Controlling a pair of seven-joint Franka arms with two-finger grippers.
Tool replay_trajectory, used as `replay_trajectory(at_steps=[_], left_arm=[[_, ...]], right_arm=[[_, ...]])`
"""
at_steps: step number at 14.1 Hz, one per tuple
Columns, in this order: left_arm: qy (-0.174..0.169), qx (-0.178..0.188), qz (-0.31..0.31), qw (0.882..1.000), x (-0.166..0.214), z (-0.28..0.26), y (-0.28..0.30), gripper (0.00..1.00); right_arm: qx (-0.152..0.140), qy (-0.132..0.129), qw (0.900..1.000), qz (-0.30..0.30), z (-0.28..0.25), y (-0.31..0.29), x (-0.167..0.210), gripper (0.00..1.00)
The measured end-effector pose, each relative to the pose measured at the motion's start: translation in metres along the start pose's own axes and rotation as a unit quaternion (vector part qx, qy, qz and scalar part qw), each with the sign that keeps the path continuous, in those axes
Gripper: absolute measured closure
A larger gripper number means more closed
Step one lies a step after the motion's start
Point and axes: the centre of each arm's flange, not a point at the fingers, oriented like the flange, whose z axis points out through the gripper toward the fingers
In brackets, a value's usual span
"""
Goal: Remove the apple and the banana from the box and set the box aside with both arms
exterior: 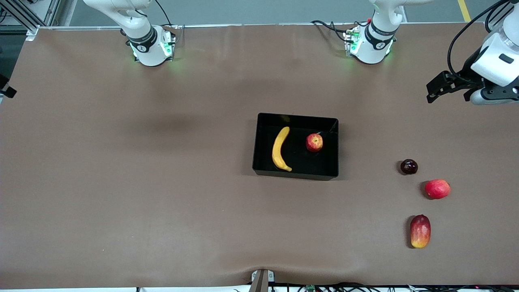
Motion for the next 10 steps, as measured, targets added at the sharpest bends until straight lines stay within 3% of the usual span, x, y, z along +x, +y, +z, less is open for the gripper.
replay_trajectory(at_steps=[7, 10], left_arm=[[0.003, 0.000, -0.010, 1.000, 0.0007, -0.0075, -0.0106, 0.00], [0.001, 0.000, -0.010, 1.000, 0.0003, -0.0072, -0.0104, 0.00]], right_arm=[[0.000, 0.001, 1.000, 0.007, -0.0016, 0.0072, 0.0002, 0.00], [-0.002, -0.016, 1.000, 0.000, 0.0009, 0.0002, -0.0042, 0.00]])
